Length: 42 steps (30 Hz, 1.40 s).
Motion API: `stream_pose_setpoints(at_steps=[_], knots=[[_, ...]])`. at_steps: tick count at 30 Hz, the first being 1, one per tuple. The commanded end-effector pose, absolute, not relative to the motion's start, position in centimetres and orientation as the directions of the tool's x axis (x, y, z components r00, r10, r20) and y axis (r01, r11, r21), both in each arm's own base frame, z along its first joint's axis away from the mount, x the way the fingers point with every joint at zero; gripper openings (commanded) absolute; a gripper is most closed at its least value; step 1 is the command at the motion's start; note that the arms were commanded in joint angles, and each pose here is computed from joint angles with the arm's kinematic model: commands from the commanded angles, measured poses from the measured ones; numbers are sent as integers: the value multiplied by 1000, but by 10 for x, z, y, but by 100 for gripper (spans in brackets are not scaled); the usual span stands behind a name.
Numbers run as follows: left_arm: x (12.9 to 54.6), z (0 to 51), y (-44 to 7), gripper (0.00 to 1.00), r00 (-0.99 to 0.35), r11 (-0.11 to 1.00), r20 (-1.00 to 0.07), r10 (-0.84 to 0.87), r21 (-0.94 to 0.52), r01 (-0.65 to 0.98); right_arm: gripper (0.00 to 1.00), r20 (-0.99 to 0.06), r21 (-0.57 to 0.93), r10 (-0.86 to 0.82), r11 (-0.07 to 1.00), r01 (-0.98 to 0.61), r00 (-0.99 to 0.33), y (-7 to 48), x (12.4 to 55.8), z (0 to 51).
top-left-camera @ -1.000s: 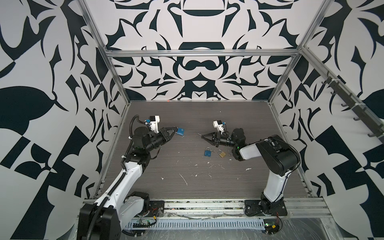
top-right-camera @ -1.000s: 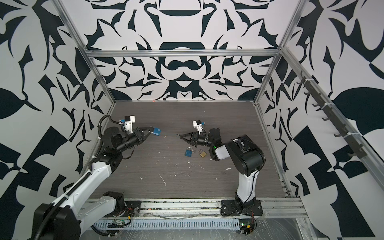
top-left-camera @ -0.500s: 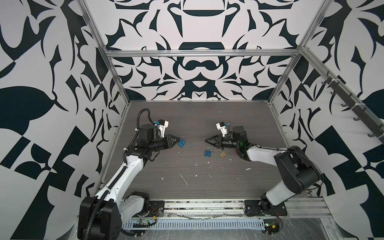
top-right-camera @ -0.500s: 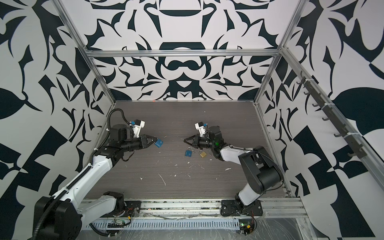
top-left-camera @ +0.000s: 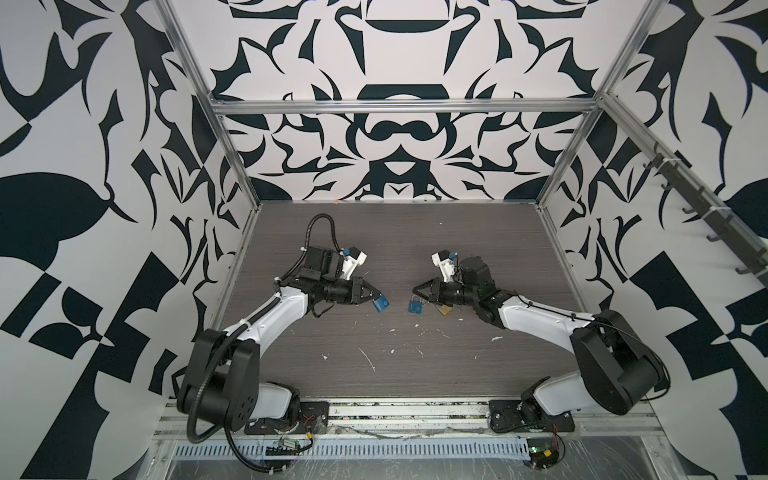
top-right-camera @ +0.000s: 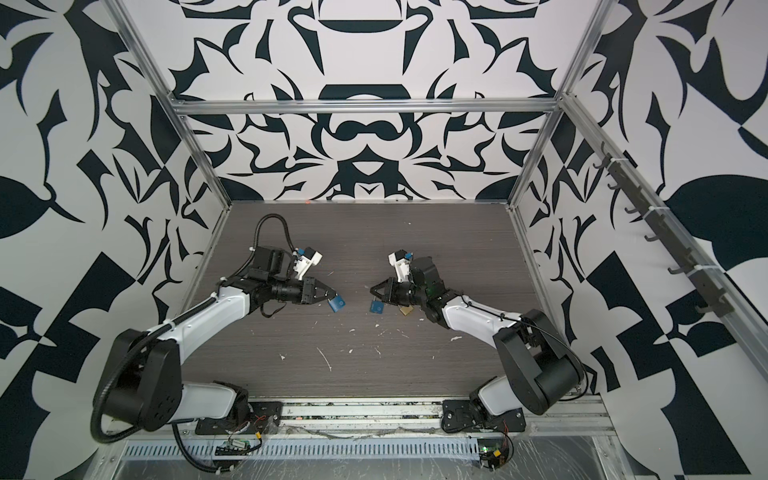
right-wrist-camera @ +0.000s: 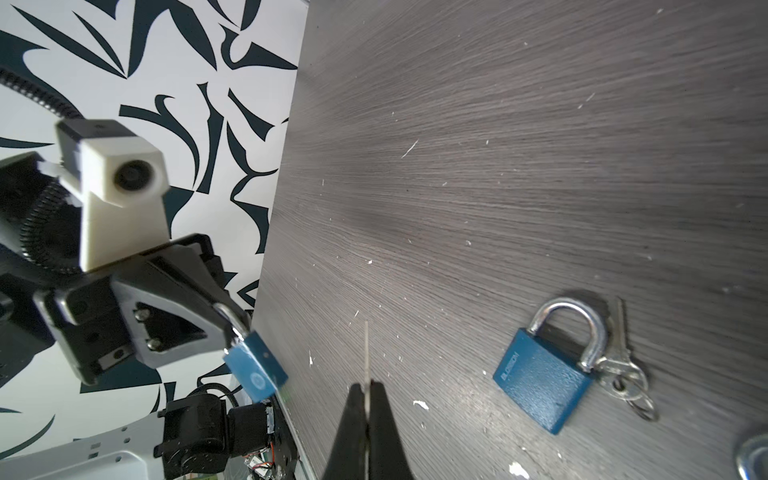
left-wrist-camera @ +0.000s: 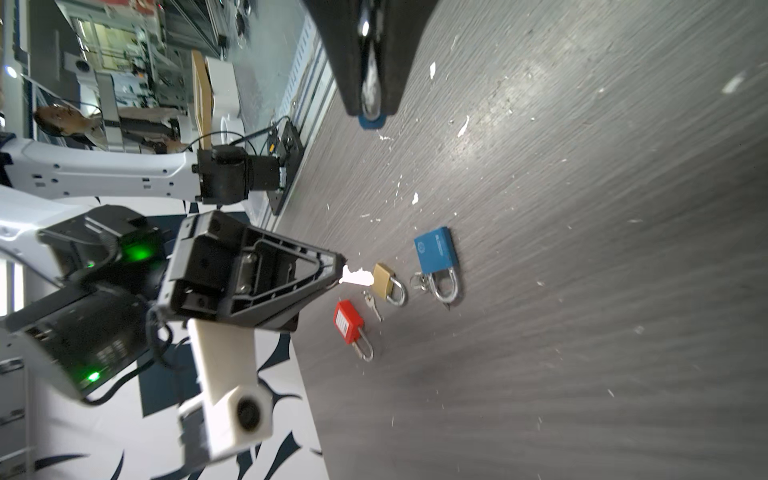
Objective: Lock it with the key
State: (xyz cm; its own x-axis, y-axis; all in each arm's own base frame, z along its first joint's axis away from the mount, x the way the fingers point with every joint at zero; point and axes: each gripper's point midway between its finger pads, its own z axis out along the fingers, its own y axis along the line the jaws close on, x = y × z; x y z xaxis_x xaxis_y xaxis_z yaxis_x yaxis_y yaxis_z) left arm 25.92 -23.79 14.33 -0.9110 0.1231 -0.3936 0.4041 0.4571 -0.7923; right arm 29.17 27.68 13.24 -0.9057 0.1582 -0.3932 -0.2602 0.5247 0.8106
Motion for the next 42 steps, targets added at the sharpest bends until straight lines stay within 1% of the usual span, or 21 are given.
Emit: stream_pose_setpoints(at_steps=[1,5,10,12,16,21,28,29,31,32,35,38,42], knots=[[256,142,-247,0,-897,417,-400,186,-795,441,0,-457,787,155,529,-317,-876,277,298,152],[264,126,-250,0,-899,450,-374,227,-778,437,0,-459,783,149,534,-319,-876,276,297,148],[269,106,-250,0,-886,490,-333,321,-742,457,0,-446,791,144,525,-314,-884,279,297,143],[271,104,-253,0,-876,465,-333,348,-750,470,0,-441,793,143,525,-310,-886,280,298,141],[273,90,-257,0,-870,437,-295,395,-773,460,0,-434,798,150,521,-302,-888,281,300,139],[282,75,-257,0,-875,432,-278,396,-785,445,0,-427,803,153,518,-296,-891,282,300,140],[291,52,-242,0,-905,480,-192,379,-796,369,0,-419,809,164,514,-285,-893,283,303,136],[292,50,-241,2,-905,489,-191,379,-789,372,0,-417,809,163,515,-284,-894,284,303,135],[292,49,-240,11,-905,499,-190,381,-782,374,0,-419,808,161,516,-286,-894,285,302,134],[292,48,-240,14,-906,503,-184,382,-781,371,0,-421,806,163,518,-285,-892,284,302,134],[292,43,-238,18,-908,516,-162,386,-778,359,0,-417,808,163,517,-282,-894,285,301,131],[294,40,-237,24,-906,529,-155,394,-768,361,0,-415,812,165,511,-283,-895,288,300,129],[305,42,-237,27,-904,546,-179,388,-745,383,0,-411,804,153,526,-279,-899,294,298,121]])
